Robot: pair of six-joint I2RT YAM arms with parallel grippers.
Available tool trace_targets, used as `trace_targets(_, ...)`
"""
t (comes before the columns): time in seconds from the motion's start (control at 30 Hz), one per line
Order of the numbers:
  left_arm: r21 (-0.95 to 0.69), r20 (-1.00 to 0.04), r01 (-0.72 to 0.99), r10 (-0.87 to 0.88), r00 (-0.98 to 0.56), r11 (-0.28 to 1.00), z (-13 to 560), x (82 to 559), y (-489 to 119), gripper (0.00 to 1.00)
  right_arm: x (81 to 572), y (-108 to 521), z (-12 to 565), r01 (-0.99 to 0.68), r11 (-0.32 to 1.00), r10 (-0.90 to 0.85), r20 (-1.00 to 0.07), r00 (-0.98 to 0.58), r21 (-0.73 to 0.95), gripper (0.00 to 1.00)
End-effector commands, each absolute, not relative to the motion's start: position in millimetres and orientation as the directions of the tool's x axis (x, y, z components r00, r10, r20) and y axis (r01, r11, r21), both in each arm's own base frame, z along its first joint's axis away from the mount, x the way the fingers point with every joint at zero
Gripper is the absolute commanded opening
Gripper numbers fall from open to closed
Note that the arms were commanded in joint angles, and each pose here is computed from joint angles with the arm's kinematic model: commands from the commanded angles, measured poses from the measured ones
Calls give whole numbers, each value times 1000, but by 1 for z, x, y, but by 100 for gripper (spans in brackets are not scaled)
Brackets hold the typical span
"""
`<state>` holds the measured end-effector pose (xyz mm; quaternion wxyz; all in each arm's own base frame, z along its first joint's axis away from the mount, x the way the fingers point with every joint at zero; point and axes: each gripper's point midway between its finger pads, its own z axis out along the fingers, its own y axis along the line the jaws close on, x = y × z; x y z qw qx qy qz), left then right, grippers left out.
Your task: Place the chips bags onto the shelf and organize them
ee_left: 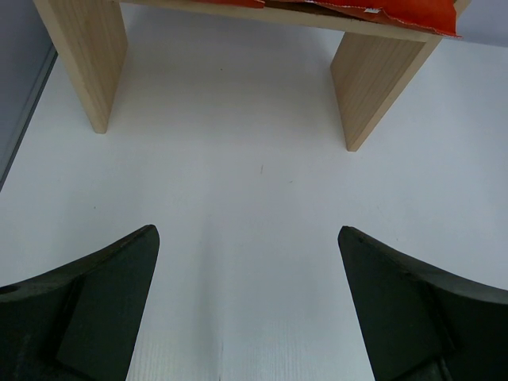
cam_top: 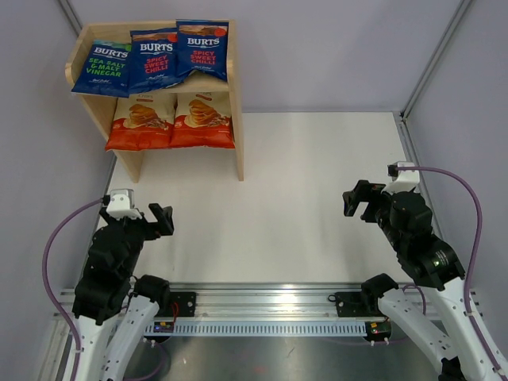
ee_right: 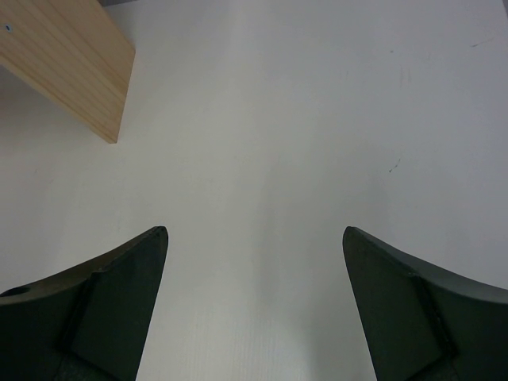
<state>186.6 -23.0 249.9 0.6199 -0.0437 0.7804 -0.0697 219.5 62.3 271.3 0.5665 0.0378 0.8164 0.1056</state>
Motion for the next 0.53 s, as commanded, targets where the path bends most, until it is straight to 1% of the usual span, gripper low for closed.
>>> trace_targets(0.0,-159,-974,23,-154,-164,987,263,189,-21,99,226,66,289,-66,965,224,-929,-296,254,99)
trace_targets(0.5,-157,-973,19,-151,-172,987,261,190,-21,99,227,63,291,-45,965,234,-929,-287,257,99)
